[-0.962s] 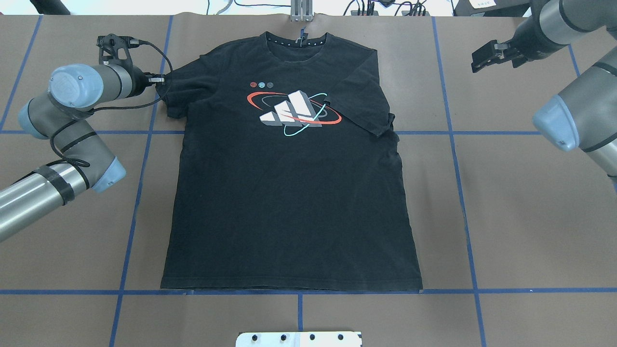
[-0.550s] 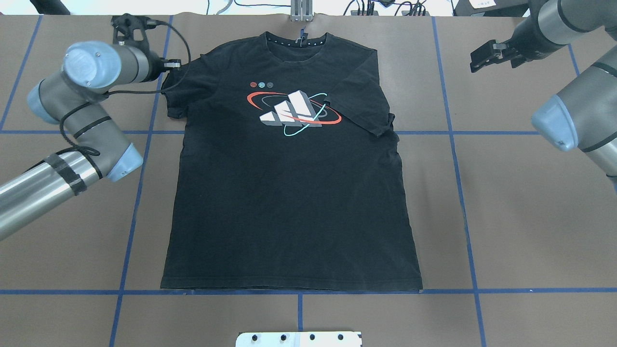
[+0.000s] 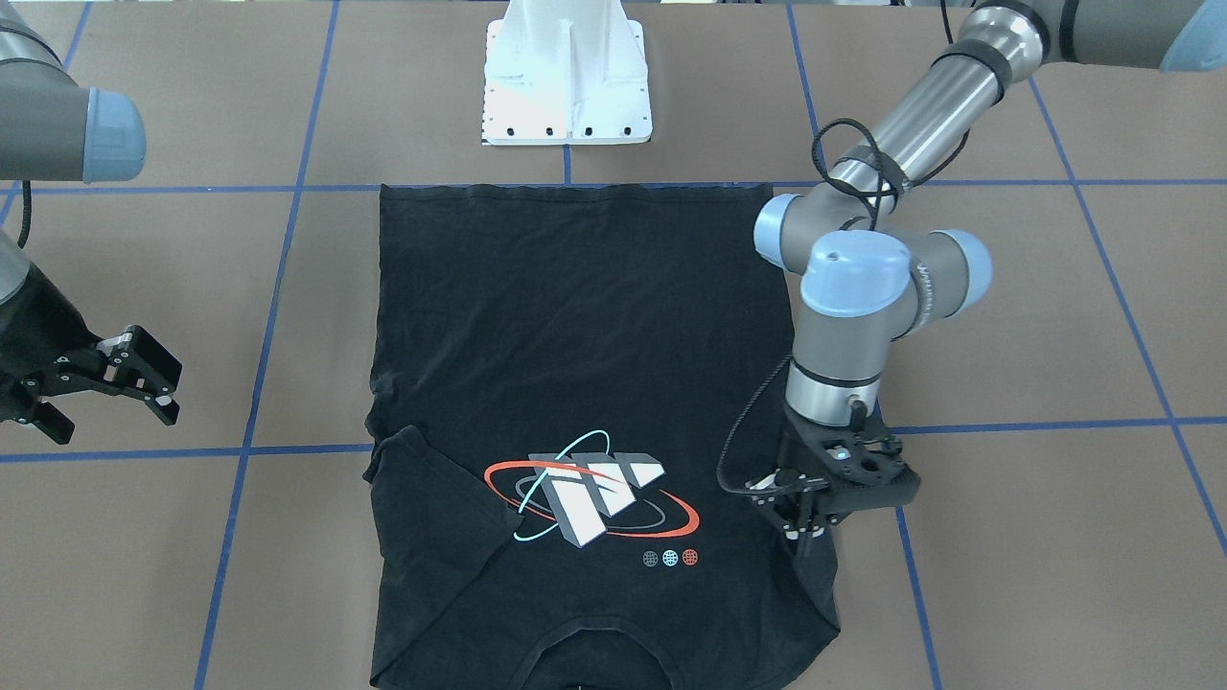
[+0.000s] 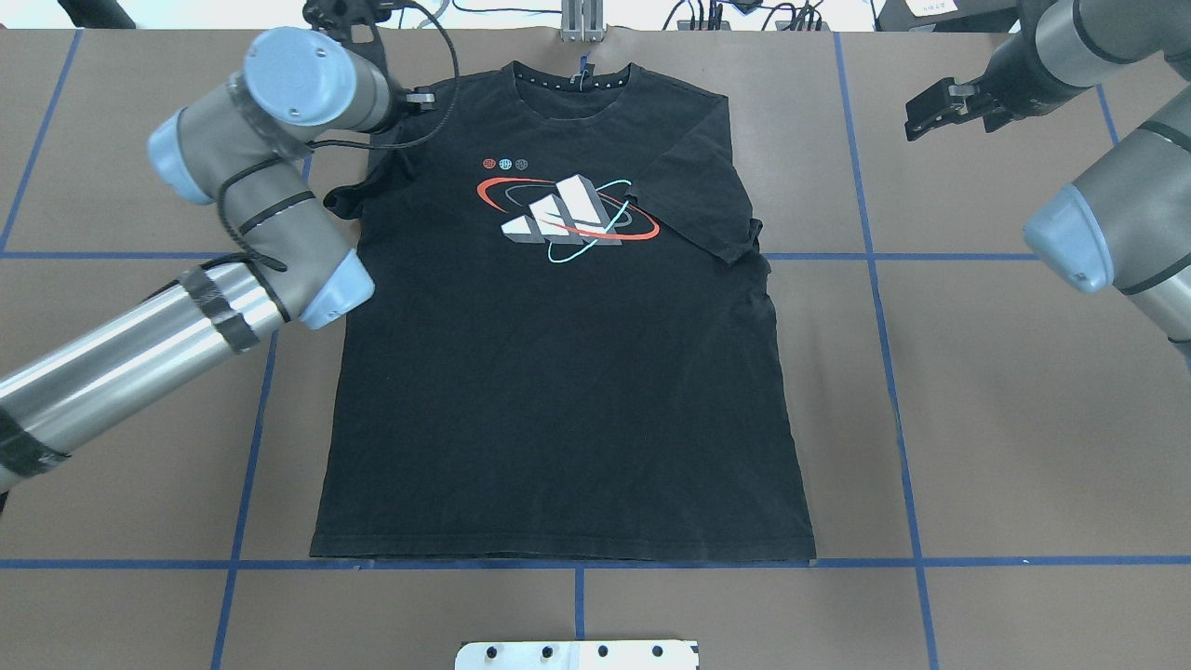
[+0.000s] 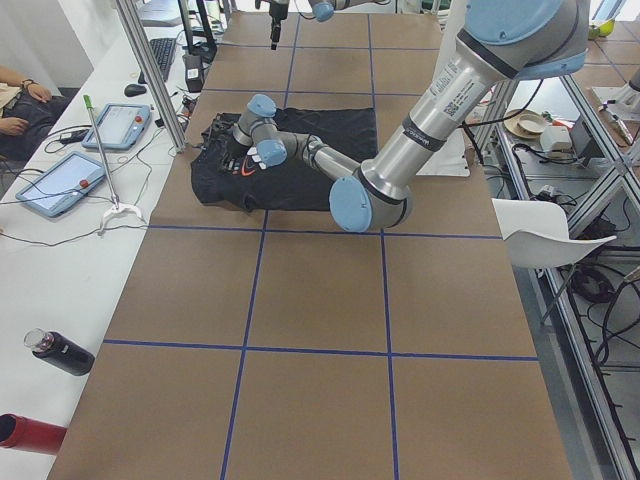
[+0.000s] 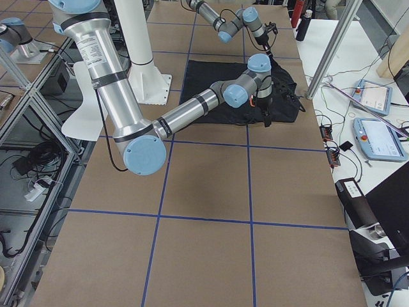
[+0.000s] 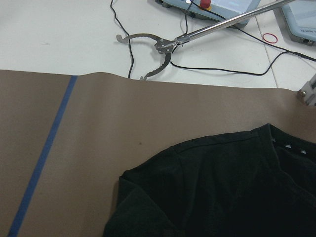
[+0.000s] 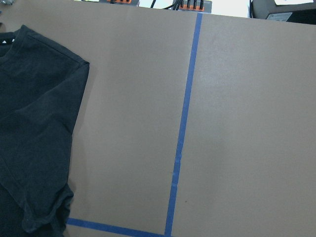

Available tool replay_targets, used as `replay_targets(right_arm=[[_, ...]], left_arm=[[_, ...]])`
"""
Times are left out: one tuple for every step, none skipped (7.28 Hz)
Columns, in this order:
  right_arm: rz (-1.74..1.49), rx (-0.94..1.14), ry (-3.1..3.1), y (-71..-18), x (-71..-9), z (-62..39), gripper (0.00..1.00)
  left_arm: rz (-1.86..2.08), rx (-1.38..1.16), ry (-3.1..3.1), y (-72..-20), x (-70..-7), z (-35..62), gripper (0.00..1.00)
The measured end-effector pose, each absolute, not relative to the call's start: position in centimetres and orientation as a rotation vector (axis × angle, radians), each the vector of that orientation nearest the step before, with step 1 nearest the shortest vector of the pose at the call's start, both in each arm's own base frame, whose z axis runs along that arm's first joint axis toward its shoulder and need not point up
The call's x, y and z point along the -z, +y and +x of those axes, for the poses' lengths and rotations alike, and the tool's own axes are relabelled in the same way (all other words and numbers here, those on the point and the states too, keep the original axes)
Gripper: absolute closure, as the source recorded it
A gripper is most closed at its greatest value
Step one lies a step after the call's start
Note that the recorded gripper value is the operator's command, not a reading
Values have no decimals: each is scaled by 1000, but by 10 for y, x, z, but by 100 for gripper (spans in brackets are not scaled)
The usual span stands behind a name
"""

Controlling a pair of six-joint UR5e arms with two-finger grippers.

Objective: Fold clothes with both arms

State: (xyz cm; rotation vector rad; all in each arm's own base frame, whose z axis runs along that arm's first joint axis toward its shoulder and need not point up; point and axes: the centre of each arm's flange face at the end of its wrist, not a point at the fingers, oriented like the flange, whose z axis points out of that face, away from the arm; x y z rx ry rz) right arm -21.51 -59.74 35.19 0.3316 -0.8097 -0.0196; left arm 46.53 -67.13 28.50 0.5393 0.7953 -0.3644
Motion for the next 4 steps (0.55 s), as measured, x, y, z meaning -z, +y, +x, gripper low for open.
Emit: replay_targets(right_arm=[[332,20,-810,-597,-352,-215,0],[331,18,-810,-597,-351,-216,0],[328,17,-811,-597,-351,-217,0],[325,16,-812,-596,-352,-220,0]], left_arm=[[525,403,788,-676,-271,491,100],[519,424,779,-679,-263,506,100],[519,439,763,-685,-260,515,100],[523,450,745,-690,-261,520,100]])
